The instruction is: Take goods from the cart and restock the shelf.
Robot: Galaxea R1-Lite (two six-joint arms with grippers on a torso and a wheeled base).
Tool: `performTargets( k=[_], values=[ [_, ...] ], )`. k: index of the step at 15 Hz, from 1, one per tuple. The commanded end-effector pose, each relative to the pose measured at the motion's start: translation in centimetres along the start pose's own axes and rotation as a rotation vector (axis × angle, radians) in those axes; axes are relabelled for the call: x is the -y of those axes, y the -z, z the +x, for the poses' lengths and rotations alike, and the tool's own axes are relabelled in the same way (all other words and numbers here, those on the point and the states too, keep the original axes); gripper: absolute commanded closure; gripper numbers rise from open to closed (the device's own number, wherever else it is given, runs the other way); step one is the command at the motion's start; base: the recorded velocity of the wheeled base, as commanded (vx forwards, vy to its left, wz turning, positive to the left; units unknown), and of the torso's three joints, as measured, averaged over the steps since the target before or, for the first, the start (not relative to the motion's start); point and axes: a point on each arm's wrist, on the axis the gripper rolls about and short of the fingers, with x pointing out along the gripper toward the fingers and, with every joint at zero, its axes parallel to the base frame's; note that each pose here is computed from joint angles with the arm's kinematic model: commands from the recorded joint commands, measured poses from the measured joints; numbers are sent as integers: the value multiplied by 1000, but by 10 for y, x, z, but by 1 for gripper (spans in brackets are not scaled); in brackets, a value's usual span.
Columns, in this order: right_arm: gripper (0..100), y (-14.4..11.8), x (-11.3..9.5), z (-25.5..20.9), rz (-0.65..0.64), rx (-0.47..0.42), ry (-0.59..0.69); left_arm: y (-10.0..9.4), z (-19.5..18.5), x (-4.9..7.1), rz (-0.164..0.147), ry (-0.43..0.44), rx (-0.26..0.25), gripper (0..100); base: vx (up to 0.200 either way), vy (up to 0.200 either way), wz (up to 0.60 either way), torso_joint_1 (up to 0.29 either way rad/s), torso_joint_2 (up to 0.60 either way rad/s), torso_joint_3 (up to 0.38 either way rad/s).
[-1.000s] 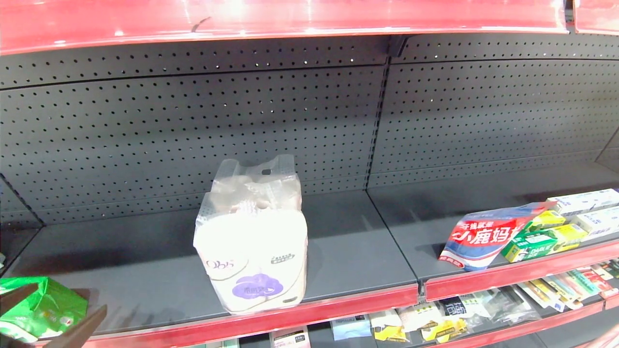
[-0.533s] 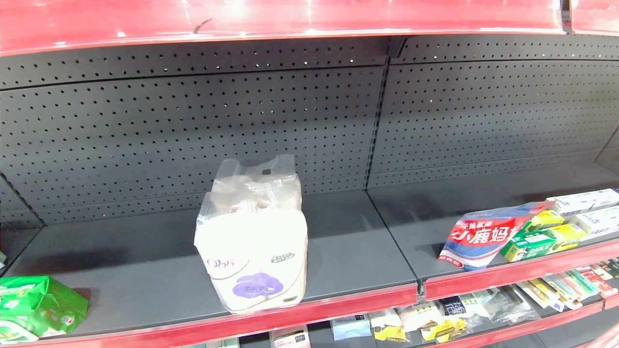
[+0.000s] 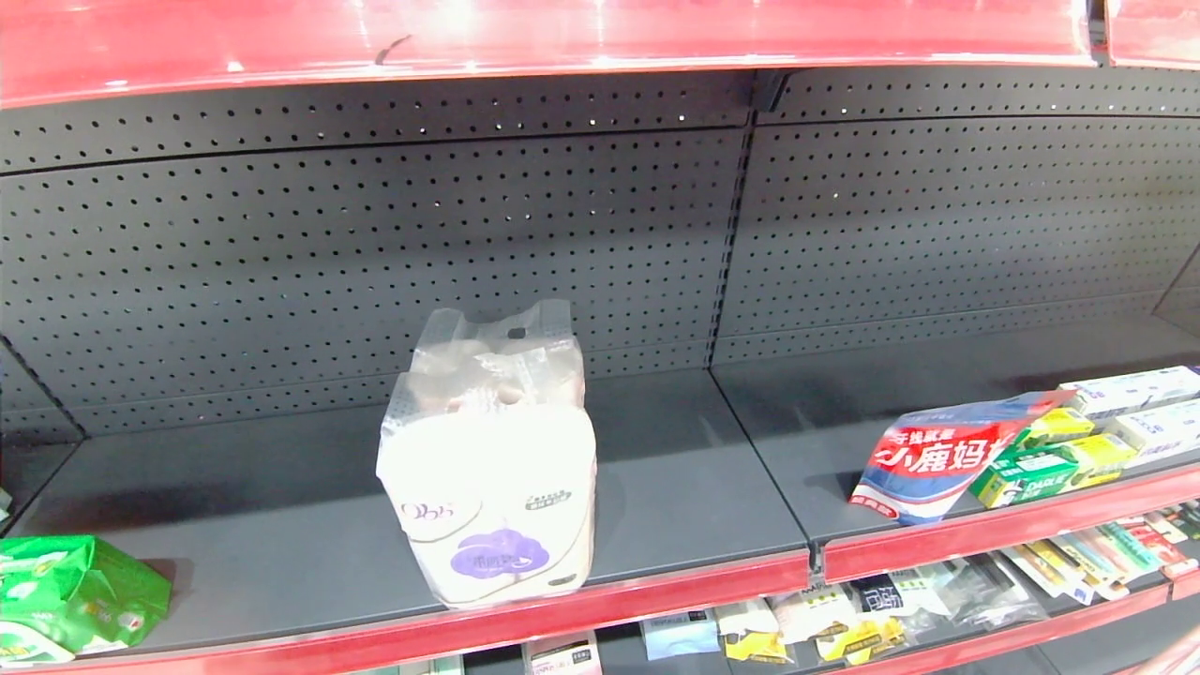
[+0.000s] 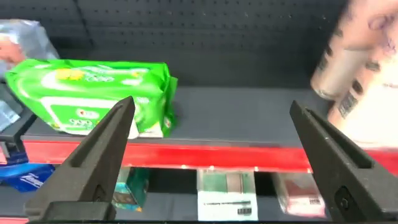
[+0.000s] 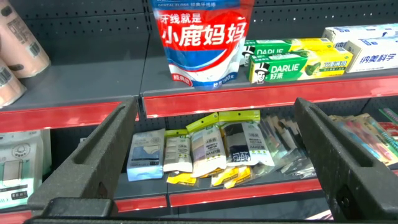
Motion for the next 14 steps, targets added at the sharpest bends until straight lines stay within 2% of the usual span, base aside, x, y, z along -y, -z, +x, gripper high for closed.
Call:
performTargets(
  k=[1,3,4,5,6,7,8,9,10,12,13,14],
  values=[
    [0,0,0,0,0,-1,-1,1,1,2,19,88,5,0,0,0,0,0,0,0],
    [0,0,0,0,0,-1,-1,2,0,5,44,205,-7,0,0,0,0,0,0,0],
    [0,0,0,0,0,-1,-1,2,1,4,33,162,-12,0,0,0,0,0,0,0],
    [0,0,0,0,0,-1,-1,2,0,3,17,70,-3,0,0,0,0,0,0,0],
    [0,0,0,0,0,-1,-1,3,-4,2,-9,-26,37,0,0,0,0,0,0,0],
    [0,0,0,0,0,-1,-1,5,-7,1,-52,-77,76,0,0,0,0,0,0,0],
    [0,0,0,0,0,-1,-1,5,-7,0,-57,-97,79,0,0,0,0,0,0,0],
    [0,0,0,0,0,-1,-1,5,-7,0,-56,-94,80,0,0,0,0,0,0,0],
    [0,0,0,0,0,-1,-1,4,-7,3,-10,29,76,0,0,0,0,0,0,0],
    [0,0,0,0,0,-1,-1,4,-7,4,9,105,80,0,0,0,0,0,0,0],
    [0,0,0,0,0,-1,-1,4,-7,3,6,54,80,0,0,0,0,0,0,0],
    [0,0,0,0,0,-1,-1,4,-7,1,-15,-57,79,0,0,0,0,0,0,0]
  ],
)
